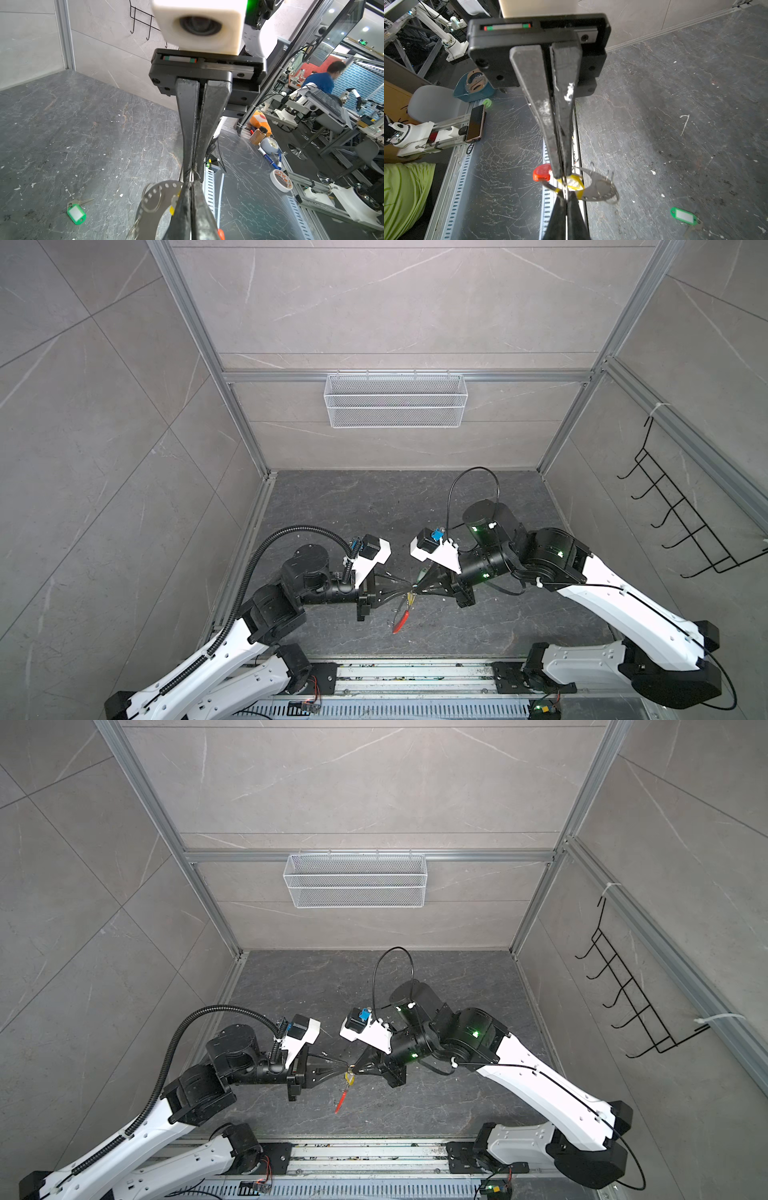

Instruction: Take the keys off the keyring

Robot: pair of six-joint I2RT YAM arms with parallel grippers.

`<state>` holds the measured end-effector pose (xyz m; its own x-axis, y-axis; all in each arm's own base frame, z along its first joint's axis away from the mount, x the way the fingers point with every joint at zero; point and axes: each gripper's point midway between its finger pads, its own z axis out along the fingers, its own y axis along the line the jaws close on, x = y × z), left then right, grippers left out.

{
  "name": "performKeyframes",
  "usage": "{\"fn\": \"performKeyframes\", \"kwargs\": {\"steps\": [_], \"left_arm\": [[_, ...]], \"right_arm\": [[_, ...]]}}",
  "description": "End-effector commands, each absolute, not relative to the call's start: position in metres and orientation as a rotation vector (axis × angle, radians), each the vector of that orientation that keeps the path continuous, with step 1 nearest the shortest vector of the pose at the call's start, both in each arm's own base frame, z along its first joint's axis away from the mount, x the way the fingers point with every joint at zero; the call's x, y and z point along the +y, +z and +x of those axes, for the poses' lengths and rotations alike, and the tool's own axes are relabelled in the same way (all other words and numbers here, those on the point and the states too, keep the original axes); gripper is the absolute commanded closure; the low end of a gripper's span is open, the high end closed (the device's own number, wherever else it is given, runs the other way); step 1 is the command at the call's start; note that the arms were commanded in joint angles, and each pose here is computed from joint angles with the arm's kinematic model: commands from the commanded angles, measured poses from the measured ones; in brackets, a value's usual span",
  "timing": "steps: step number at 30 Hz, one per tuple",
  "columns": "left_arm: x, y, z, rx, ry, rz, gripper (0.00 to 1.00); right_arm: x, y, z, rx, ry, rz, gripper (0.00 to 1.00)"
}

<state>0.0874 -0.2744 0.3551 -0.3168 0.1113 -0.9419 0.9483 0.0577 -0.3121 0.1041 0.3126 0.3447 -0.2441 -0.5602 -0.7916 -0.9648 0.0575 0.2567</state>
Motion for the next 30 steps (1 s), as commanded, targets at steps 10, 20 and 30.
{"fn": "performKeyframes", "kwargs": {"steps": [10,20,30], "left_arm": [[-0.256,0.374,0.104,1.485,-1.244,0.929,1.00],[-0.250,0.365,0.115,1.493,-1.214,0.827,1.00],[-0.250,0.361,0.129,1.471,-1.221,0.719,1.00]], "right_arm": [[0.314,0.360,0.132,1.826,1.090,-1.276,1.00],[0.320,0.375,0.162,1.785,1.143,-0.986,1.00],[0.328,0.393,0.179,1.670,1.252,-0.778,1.00]]}}
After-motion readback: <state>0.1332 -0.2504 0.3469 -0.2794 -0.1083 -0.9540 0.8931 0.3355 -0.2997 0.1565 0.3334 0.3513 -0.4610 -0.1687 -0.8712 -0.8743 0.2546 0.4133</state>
